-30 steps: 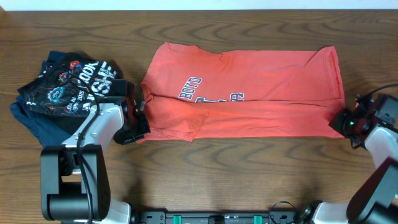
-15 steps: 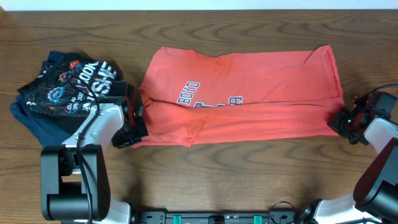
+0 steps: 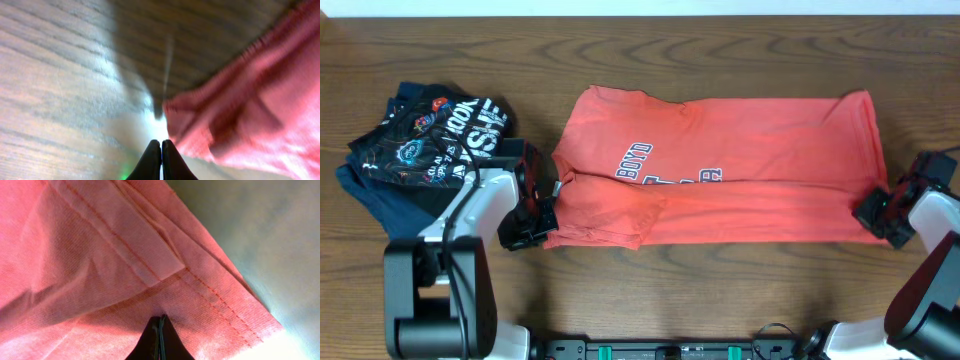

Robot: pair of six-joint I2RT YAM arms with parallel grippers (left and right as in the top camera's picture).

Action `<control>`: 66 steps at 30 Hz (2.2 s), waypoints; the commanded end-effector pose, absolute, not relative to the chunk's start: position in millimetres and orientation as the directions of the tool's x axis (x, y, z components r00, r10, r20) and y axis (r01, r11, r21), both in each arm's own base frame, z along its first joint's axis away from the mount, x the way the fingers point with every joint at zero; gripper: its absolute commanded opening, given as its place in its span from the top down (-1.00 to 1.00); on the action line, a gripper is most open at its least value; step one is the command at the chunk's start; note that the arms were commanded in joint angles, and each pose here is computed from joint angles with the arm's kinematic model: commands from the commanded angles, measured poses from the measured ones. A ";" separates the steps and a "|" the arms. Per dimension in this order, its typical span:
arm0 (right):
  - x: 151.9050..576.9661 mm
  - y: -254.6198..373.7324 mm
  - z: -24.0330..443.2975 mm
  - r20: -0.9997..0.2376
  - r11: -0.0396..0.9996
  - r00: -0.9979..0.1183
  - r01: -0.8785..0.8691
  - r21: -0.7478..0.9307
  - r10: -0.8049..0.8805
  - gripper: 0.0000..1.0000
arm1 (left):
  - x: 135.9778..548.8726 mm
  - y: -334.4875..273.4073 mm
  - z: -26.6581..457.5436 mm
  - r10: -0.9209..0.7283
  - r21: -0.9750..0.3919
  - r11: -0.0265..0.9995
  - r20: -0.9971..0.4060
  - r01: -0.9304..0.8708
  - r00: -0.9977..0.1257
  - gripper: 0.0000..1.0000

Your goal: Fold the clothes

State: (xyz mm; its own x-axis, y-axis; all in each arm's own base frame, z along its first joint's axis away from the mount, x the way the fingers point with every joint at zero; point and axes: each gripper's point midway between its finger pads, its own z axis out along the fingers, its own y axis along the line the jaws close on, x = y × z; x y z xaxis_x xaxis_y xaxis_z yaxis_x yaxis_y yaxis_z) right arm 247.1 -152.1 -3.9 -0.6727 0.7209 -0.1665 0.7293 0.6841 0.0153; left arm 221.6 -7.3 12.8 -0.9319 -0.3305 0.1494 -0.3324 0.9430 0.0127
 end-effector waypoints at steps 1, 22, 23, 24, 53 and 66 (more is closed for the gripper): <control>222.2 -157.4 4.7 -0.176 0.650 -0.650 0.757 -0.064 0.739 0.97 | 224.2 -14.0 32.4 -0.300 -0.043 0.952 0.089 -0.304 -0.950 0.88; 288.5 -116.6 153.1 -0.524 0.799 -0.608 0.511 0.316 0.597 -0.09 | 350.5 -42.4 169.9 -0.265 -0.329 0.937 -0.457 -0.115 -0.849 0.01; 290.8 -114.5 157.2 -0.526 0.806 -0.615 0.501 0.315 0.588 -0.15 | 361.7 -42.8 171.4 -0.263 -0.329 0.937 -0.457 -0.113 -0.850 -0.01; 293.9 -111.9 162.6 -0.530 0.815 -0.623 0.487 0.313 0.575 -0.26 | 372.1 -43.4 172.5 -0.262 -0.331 0.937 -0.455 -0.112 -0.851 -0.04; 305.2 -87.5 162.3 -0.487 0.880 -0.733 0.387 0.276 0.475 -0.75 | 562.6 -113.6 40.4 -0.145 -0.423 0.893 -0.588 0.150 -0.796 -0.23; 304.2 -90.6 161.6 -0.489 0.881 -0.732 0.397 0.259 0.474 -0.69 | 560.4 -113.9 30.5 -0.130 -0.363 0.925 -0.583 0.114 -0.802 0.02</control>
